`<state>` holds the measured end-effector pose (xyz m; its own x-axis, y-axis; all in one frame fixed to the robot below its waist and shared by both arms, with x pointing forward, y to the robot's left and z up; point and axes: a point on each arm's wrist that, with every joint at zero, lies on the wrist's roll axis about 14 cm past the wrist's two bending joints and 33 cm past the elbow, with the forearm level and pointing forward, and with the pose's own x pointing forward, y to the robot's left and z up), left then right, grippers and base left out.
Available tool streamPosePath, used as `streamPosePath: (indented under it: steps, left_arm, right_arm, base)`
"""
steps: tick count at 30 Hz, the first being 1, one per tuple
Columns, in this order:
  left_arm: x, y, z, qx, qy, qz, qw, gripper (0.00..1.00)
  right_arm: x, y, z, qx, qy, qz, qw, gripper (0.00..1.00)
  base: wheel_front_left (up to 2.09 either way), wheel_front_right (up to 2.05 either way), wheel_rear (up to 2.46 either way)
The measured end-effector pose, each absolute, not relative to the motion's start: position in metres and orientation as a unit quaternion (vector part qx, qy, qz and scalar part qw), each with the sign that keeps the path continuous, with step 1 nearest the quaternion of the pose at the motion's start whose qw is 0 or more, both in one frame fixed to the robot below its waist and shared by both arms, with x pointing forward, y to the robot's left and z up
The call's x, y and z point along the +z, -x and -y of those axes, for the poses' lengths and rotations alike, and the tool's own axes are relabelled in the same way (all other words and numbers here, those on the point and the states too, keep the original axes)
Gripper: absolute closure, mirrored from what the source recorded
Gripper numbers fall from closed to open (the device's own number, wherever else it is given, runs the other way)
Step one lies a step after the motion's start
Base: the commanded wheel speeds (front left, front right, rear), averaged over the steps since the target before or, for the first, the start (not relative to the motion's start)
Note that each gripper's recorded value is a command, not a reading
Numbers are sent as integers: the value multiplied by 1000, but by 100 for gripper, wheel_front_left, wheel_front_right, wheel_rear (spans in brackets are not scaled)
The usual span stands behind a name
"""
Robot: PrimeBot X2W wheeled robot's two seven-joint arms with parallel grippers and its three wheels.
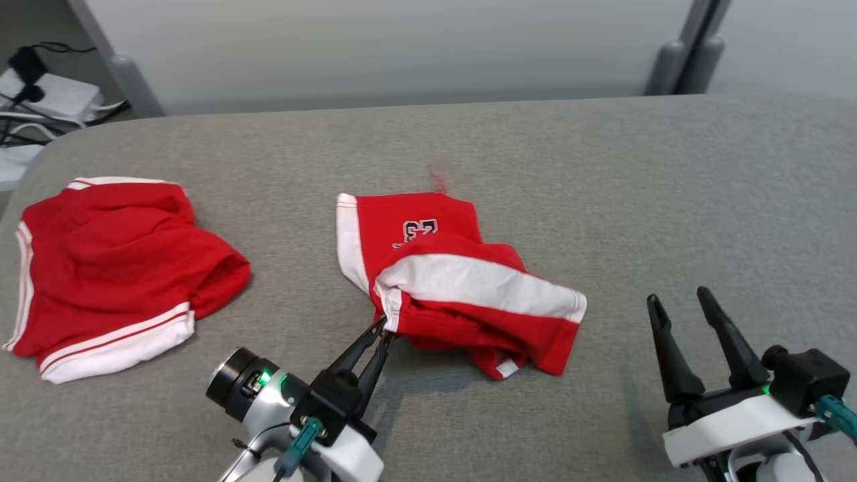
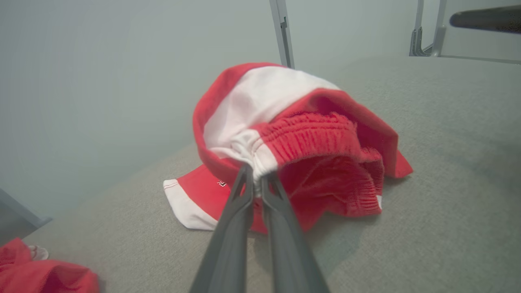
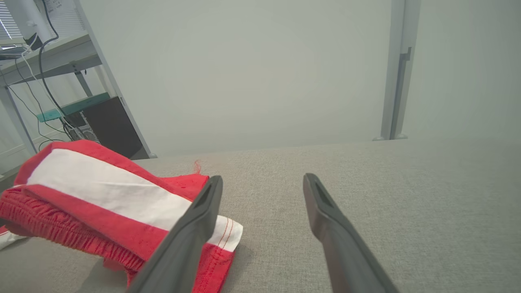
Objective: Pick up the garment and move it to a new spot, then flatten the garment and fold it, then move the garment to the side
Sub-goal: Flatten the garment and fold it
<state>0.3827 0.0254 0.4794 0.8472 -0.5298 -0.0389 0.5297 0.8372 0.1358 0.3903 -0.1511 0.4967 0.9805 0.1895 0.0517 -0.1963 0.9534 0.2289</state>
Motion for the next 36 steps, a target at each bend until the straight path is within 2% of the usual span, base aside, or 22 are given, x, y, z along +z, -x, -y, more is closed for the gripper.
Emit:
streamPosePath:
  steps: [7,14,21,36]
  left_arm:
    - [479,-360,-60,-258,-93,-1,962,100]
    - [479,-355,-66,-244,-85,-4,966,100]
    - [479,-354,-64,-245,-80,-5,966,100]
    - [480,-355,-64,-244,-82,1,966,100]
  right_arm:
    - [465,-391,112,145,-178,-51,972,0]
    - [454,-403,80,184,-220,-88,954,0]
    - [427,-400,63,197,-237,-145,940,0]
    - [415,-412,58,192,-254,-171,932,0]
  base:
    - [0,0,0]
    - [0,0,0]
    - [0,0,0]
    - [0,0,0]
